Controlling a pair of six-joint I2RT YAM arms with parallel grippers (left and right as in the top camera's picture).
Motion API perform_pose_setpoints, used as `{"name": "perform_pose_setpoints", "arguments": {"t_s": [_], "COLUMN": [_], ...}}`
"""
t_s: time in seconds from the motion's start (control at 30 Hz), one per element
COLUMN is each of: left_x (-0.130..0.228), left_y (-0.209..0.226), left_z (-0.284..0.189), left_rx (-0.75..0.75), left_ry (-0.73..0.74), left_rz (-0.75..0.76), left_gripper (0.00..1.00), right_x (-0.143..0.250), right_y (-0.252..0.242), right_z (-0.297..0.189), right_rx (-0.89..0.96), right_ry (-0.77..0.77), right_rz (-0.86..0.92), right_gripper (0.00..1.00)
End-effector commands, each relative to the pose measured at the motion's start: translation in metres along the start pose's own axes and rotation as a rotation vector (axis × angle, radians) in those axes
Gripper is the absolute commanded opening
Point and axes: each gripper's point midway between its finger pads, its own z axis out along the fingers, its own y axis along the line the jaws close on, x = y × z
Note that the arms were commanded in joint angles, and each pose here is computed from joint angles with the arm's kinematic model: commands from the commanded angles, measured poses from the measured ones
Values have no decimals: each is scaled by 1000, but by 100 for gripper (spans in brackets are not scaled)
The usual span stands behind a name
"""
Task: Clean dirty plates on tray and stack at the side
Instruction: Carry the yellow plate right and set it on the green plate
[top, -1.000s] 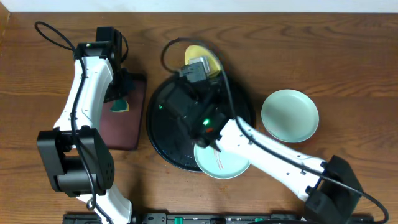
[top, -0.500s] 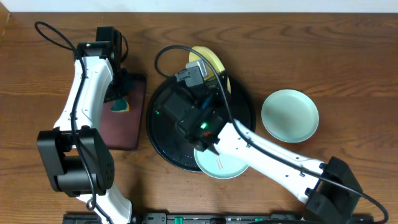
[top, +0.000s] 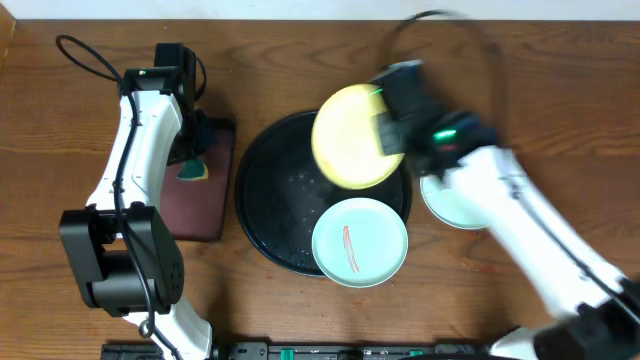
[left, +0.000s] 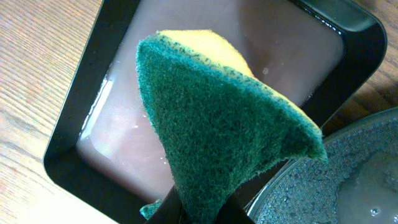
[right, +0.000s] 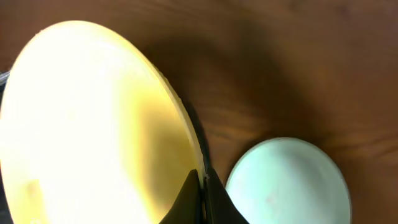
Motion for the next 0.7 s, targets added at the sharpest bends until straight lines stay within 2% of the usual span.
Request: {"name": "perform_pose_setpoints", "arguments": {"t_s": [0.0,0.1,0.27,0.33,0.5,0.6,0.67], "left_x": [1,1,1,1,1,1,1], "left_y": [2,2,2,2,2,2,2], "left_z": [5,5,5,5,5,5,5], "left_rx": [-11,-11,-11,-11,-11,-11,-11], "left_ry": [11,11,11,11,11,11,10], "left_rz": [7,7,7,7,7,7,7], "left_gripper": [7,7,7,7,8,7,7], "right_x": [1,16,55,70,110,130,139], "right_y": [-27,-83,-173,-194,-223,-221,-214], "right_z": [-18,-14,-6,-3,12,26,36], "right_rx": [-220,-178,13,72,166,165,142], "right_ry": [79,156,249,270,334,363,375], "right_rz": [217,361,554,596,662,670,671], "right_gripper": [1,1,1,1,1,1,4]}}
